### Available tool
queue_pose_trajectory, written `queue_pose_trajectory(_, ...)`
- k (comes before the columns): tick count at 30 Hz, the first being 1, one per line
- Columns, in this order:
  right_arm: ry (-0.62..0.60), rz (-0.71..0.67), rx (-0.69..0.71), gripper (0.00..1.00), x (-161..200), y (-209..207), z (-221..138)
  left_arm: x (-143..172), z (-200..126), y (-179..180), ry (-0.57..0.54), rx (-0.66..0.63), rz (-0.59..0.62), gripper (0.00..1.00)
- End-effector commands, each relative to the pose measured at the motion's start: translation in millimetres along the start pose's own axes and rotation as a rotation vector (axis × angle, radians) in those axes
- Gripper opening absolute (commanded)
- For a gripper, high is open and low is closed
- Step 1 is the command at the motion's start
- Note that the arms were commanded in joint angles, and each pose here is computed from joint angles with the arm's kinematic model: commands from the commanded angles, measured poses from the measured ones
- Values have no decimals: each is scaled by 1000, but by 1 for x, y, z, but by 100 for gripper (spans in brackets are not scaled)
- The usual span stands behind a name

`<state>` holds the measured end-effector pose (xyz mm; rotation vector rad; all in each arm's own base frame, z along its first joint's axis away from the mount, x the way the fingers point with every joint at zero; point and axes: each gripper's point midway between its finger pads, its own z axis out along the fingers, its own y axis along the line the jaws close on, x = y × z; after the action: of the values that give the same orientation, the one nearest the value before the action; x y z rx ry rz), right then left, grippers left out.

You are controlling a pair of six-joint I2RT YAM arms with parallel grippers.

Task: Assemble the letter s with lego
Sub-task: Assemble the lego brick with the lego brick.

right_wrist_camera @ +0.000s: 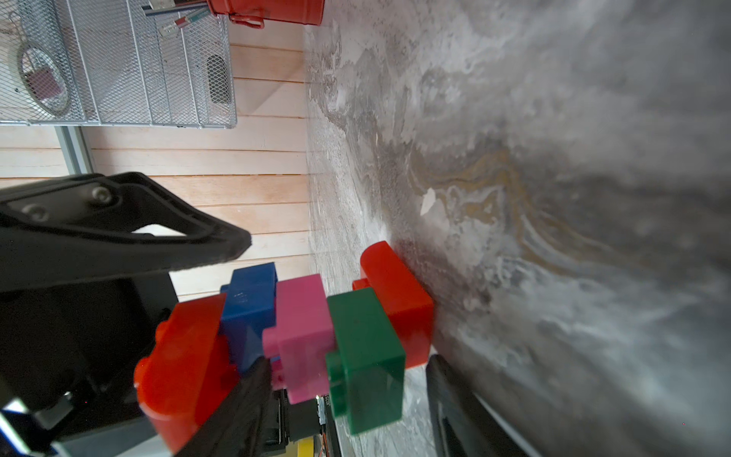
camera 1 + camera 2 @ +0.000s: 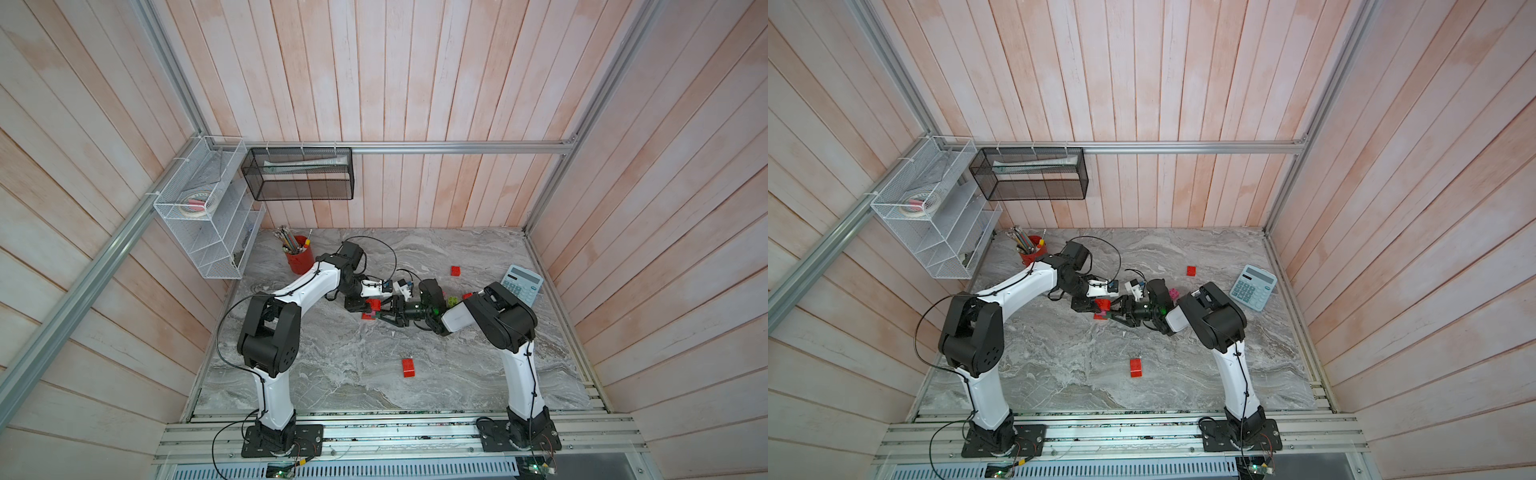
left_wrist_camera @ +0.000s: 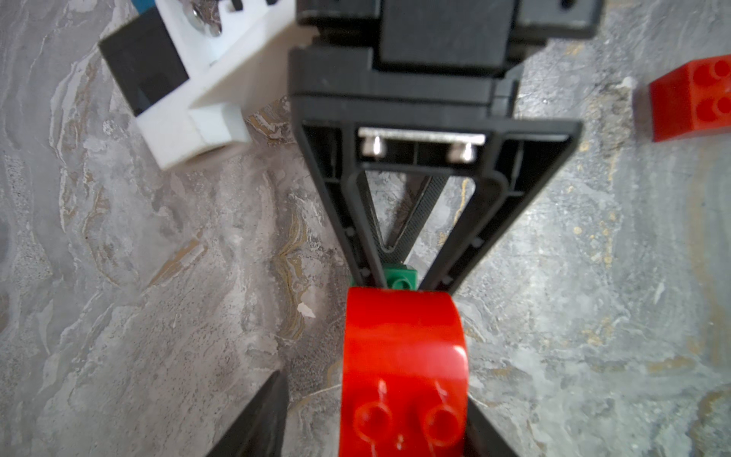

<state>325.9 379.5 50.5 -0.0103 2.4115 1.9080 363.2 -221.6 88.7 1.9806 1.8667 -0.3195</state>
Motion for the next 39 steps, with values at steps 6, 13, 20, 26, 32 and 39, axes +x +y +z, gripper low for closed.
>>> queue_pose_trajectory(6,11,35,-19,66,2,-7,-2,-7,-4,0,-39,-4,-5,60)
queue_pose_trajectory(13,8,41,-16,66,4,-11,-6,-8,-5,2,-43,-7,-7,60)
queue_pose_trajectory(20,-1,-23,29,67,6,-16,-18,-13,-14,8,-60,-27,-21,73)
queue_pose_trajectory(26,-19,-190,134,69,1,-19,-32,-19,-31,12,-99,-58,-41,82)
queue_pose_trajectory(32,-34,-518,241,70,-5,-8,-39,-29,-53,10,-155,-86,-94,88)
queue_pose_trajectory(39,-125,-907,242,71,-21,17,-41,-38,-84,17,-278,-183,-190,90)
